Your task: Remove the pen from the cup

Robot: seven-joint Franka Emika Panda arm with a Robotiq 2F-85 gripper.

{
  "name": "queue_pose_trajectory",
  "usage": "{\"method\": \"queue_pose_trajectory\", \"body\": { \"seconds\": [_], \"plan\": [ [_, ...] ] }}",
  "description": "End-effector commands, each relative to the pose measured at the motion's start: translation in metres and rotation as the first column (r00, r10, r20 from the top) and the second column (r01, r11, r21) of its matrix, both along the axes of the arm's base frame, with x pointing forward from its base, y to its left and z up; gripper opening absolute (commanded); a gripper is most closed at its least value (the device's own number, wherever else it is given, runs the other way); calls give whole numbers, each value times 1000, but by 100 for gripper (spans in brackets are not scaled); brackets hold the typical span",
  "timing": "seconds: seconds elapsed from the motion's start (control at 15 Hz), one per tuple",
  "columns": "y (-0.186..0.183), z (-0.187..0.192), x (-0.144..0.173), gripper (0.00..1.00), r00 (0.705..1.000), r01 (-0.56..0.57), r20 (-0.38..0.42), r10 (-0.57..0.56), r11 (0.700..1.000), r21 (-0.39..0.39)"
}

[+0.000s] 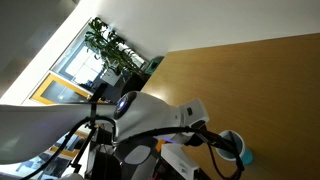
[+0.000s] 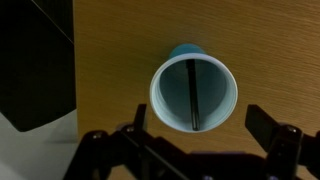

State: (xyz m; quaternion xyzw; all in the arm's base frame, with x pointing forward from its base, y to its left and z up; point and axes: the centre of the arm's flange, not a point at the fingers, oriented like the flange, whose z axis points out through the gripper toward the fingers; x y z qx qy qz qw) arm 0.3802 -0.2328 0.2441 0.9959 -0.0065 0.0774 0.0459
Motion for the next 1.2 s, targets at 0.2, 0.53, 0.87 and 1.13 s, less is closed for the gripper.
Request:
{"method": "queue_pose_trajectory", "body": {
  "seconds": [0.2,0.53,0.87,1.13],
  "plan": [
    [-16,-20,10,68,1000,-21,-2,21,1000,6],
    [-15,-22,14,39,999,-38,-12,38,999,-2],
    [-9,-26,25,39,997,-68,-19,68,998,0],
    [-3,-31,29,42,996,-86,-30,86,996,9]
  ]
}}
